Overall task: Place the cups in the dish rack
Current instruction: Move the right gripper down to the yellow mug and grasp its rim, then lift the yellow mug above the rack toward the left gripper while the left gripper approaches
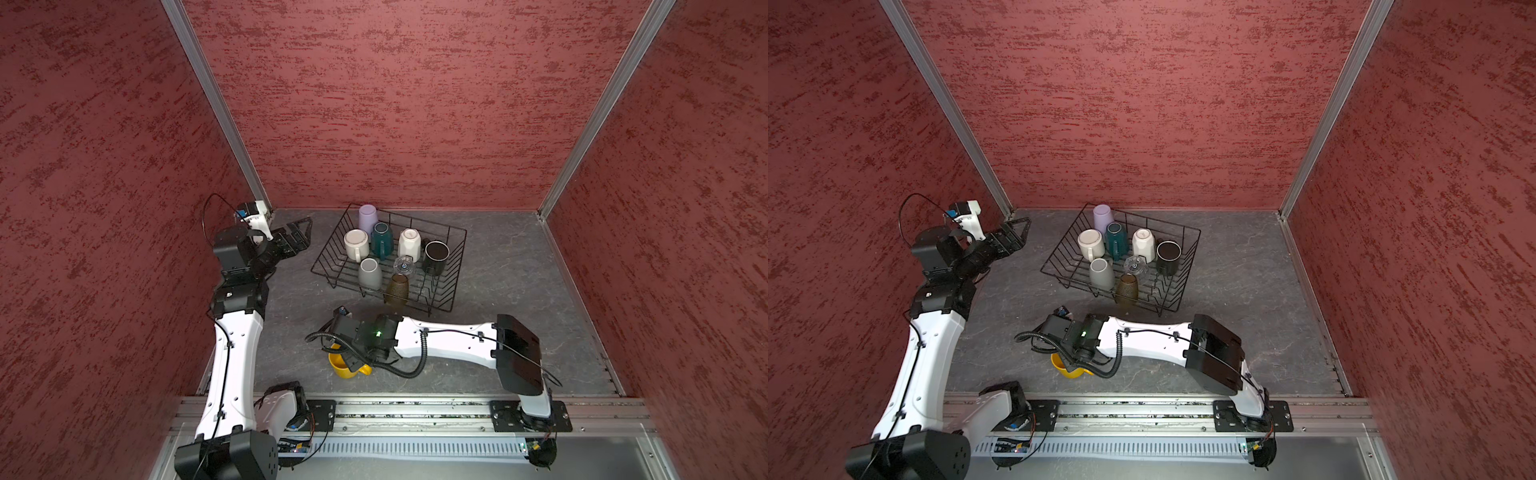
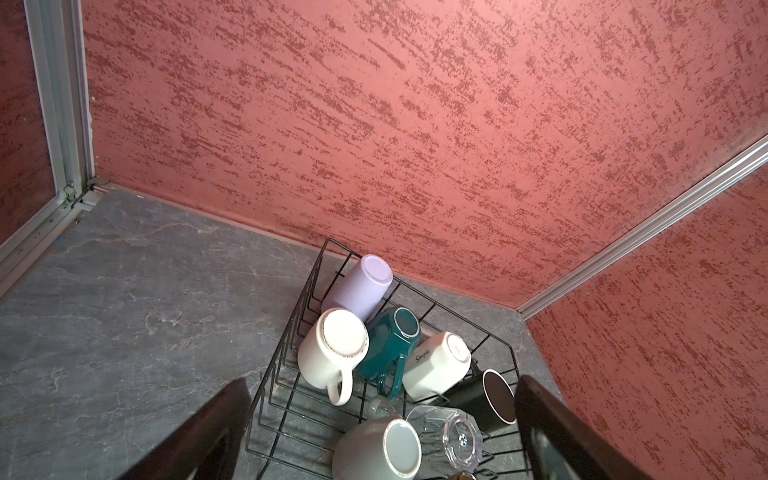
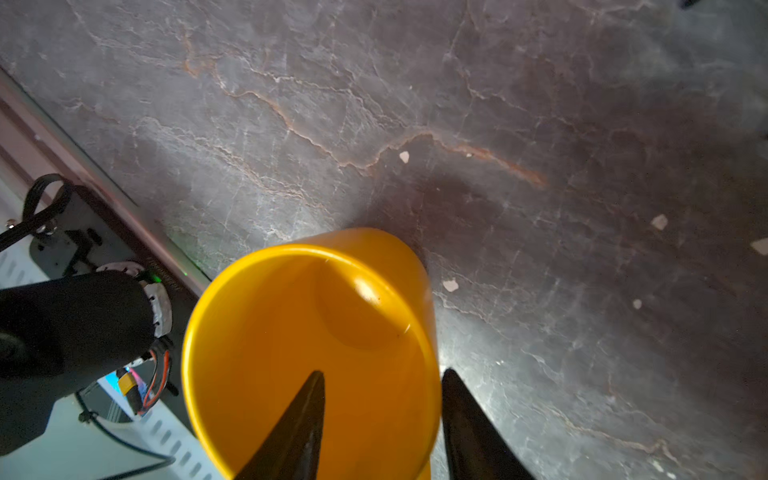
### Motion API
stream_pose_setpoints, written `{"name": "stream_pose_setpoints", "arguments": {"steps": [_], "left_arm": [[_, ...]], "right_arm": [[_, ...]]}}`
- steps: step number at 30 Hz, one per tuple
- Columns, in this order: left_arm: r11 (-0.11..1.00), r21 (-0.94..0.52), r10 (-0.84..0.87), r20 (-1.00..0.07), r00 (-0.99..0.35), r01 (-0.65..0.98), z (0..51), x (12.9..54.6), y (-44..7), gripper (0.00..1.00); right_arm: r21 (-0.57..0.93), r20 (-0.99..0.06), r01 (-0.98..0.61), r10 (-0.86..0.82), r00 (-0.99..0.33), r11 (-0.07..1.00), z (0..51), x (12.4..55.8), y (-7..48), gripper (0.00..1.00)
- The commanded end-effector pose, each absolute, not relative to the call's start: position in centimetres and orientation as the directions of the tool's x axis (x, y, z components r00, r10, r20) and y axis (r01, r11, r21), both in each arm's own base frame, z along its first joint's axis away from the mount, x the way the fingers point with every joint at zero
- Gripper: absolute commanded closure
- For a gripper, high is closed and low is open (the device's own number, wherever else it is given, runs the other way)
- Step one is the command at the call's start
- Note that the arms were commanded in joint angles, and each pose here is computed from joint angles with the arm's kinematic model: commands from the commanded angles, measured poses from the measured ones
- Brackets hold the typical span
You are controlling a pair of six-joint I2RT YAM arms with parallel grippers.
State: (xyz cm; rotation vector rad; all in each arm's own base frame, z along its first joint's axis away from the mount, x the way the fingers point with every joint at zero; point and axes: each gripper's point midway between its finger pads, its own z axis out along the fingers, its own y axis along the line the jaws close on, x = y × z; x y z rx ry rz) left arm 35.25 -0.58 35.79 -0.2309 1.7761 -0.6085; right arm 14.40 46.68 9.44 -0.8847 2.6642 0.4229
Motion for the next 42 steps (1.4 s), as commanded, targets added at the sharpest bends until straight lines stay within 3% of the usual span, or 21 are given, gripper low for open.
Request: {"name": "stream_pose_setpoints", "arguments": {"steps": [1, 11, 18, 26, 31, 37, 42], "left_arm": [[0.851, -0.494, -0.445, -0.859, -0.255, 0.179, 37.1, 35.0, -0.4, 0.00], [0.848, -0.488, -0.442, -0.866, -0.233, 0.208, 37.4, 34.5, -0.7, 0.00], [0.823, -0.471, -0.445, -0.882, -0.155, 0.319, 38.9, 34.0, -1.9, 0.00], [0.745, -0.376, -0.392, -0.915, -0.096, 0.551, 40.2, 33.5, -5.6, 0.00], [0.646, -0.219, -0.266, -0.962, -0.053, 0.732, 39.3, 33.1, -11.4, 0.00], [0.462, -0.003, -0.208, -0.972, 0.105, 0.887, 38.0, 31.5, -16.0, 0.00], [0.313, 0.058, -0.184, -0.976, 0.120, 0.948, 36.2, 30.9, -19.0, 0.00]], "right_arm": [[0.122, -0.373, -0.609, -0.533, -0.760, 0.783, 9.3, 15.2, 46.2, 0.65], [0.194, -0.389, -0.596, -0.497, -0.776, 0.779, 10.7, 15.9, 46.0, 1.00], [0.530, -0.441, -0.482, -0.259, -0.859, 0.698, 17.2, 18.7, 43.8, 1.00], [0.754, -0.500, -0.393, 0.073, -0.863, 0.526, 26.6, 24.6, 35.1, 1.00], [0.834, -0.493, -0.378, 0.235, -0.838, 0.402, 29.9, 27.6, 30.2, 1.00], [0.888, -0.453, -0.383, 0.338, -0.825, 0.256, 31.9, 29.6, 25.9, 1.00], [0.872, -0.488, -0.434, 0.338, -0.805, 0.224, 33.4, 30.2, 25.0, 1.00]]}}
